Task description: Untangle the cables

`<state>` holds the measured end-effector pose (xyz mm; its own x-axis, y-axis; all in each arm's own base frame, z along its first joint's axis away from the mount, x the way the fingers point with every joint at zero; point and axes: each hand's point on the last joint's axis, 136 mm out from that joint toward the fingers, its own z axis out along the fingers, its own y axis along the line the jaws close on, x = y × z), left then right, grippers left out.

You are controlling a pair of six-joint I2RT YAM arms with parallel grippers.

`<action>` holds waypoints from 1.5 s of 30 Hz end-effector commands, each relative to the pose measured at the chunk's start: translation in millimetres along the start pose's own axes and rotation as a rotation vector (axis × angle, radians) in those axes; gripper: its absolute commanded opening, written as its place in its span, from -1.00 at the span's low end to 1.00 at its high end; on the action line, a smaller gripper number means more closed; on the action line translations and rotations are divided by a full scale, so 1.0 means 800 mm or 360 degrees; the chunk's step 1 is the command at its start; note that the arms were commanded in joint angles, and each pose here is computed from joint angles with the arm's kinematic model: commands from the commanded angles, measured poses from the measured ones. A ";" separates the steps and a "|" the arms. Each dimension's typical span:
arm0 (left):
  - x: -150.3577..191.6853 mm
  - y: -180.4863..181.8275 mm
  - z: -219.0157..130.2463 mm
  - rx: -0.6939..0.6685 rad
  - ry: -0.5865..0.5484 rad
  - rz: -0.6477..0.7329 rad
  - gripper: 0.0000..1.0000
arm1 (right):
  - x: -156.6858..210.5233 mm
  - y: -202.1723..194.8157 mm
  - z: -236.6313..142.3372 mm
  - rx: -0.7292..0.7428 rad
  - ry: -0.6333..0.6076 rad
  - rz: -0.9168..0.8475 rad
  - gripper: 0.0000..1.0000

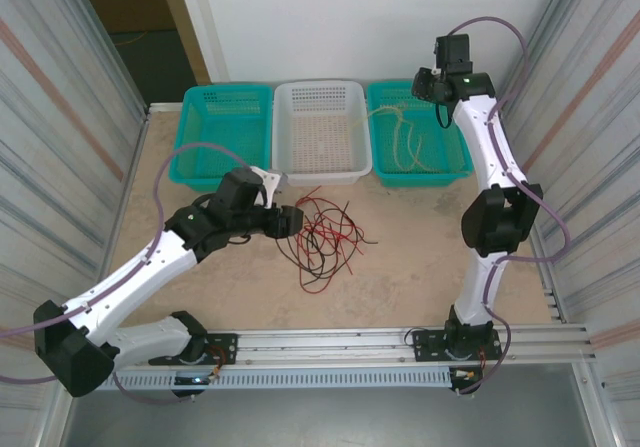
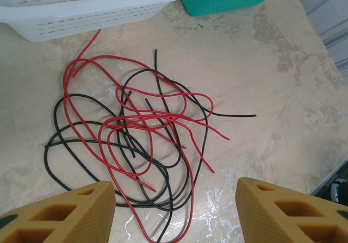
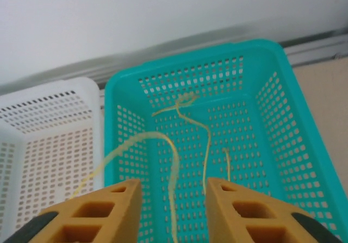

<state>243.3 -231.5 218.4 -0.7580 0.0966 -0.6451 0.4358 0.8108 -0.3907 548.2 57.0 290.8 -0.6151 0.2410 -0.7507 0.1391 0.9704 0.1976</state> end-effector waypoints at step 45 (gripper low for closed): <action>0.012 0.070 0.025 -0.0123 0.0073 -0.0388 0.13 | 0.208 0.009 0.153 -0.0005 0.0695 -0.0432 -0.09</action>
<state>271.1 -197.6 183.1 -0.8508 -0.0922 -0.5174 0.1980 0.8556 -0.4782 530.9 107.5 92.7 -0.9044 -0.0285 -0.4256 -0.0514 0.9978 0.0425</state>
